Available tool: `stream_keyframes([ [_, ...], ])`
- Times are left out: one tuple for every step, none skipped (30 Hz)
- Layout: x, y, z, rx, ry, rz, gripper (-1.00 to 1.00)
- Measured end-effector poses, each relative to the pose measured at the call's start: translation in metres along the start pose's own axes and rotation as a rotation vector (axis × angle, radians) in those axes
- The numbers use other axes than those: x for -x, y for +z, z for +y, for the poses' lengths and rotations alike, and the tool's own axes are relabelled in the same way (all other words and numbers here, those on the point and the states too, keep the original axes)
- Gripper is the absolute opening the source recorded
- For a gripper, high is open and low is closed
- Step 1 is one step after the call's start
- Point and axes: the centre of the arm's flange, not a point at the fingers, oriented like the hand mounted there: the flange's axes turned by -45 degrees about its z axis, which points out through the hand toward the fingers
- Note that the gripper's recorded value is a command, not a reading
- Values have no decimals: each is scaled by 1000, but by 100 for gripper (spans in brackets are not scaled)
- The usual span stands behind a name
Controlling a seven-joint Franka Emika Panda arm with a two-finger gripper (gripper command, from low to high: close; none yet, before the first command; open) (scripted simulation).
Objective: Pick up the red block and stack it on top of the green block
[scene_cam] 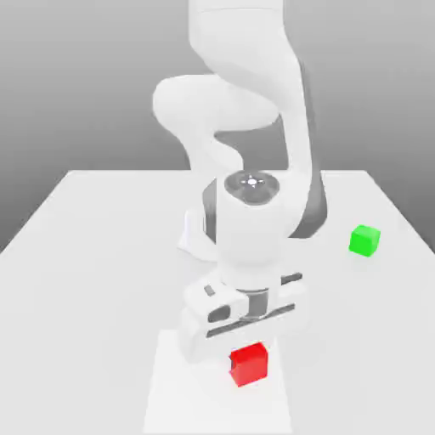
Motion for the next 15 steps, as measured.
stream_keyframes([
  [0, -9, 0, 0, 0, 0, -100],
  [0, -19, 0, 0, 0, 0, -100],
  [0, -29, 0, 0, 0, 0, -100],
  [0, -39, -2, 0, -4, 0, -100],
  [-5, -45, -25, -4, -72, 2, -100],
  [-9, -50, -47, -9, -139, 5, -100],
  [-11, -53, -71, -13, -211, 7, -100],
  [-12, -57, -95, -18, -284, 9, -100],
  [-12, -60, -121, -22, -364, 11, -100],
  [-9, -63, -148, -26, -447, 13, -100],
  [-5, -65, -171, -30, -522, 14, -100],
  [0, -68, -193, -33, -593, 16, -100],
  [6, -70, -212, -35, -661, 16, -100],
  [13, -73, -231, -37, -729, 17, -100],
  [21, -75, -251, -38, -799, 17, -100],
])
